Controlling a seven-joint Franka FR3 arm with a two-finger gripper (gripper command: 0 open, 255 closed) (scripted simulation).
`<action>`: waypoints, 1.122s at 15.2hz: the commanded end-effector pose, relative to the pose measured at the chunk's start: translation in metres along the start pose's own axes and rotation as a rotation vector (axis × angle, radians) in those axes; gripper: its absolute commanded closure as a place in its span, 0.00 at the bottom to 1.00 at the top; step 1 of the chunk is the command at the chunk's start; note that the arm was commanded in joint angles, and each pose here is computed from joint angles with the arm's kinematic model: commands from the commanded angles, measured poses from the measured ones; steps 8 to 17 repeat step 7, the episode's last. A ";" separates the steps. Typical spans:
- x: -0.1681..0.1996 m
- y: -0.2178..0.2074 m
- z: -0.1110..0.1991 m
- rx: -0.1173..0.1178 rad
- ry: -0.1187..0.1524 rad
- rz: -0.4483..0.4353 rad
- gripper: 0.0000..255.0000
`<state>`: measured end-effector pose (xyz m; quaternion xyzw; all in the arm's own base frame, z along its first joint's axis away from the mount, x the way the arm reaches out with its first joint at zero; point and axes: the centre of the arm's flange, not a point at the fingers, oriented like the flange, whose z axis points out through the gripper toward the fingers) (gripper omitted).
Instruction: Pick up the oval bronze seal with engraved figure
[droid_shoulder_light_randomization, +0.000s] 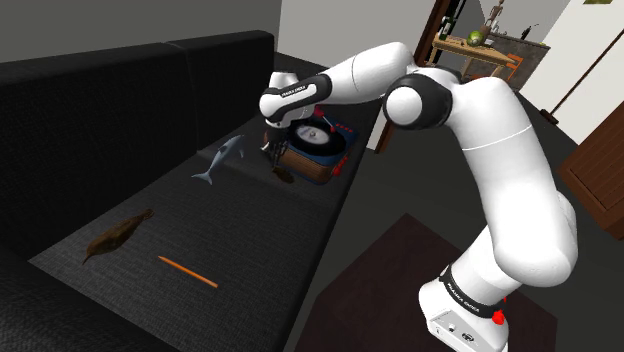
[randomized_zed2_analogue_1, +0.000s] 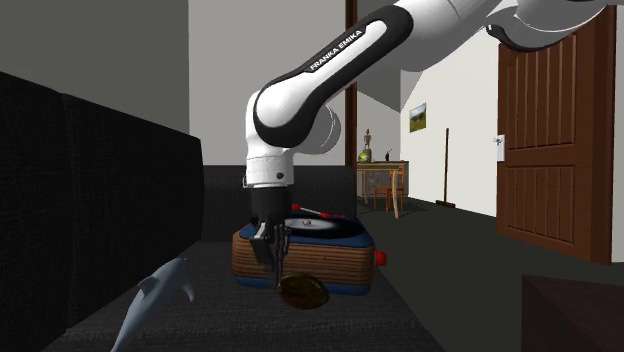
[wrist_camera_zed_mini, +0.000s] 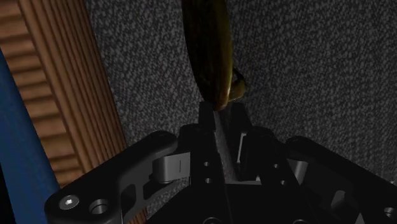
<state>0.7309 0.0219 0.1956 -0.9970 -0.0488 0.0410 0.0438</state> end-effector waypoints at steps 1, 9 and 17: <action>-0.002 0.000 -0.011 0.000 -0.001 0.000 1.00; -0.004 -0.002 -0.032 0.000 -0.001 0.000 1.00; -0.004 -0.002 -0.032 0.000 -0.001 0.000 1.00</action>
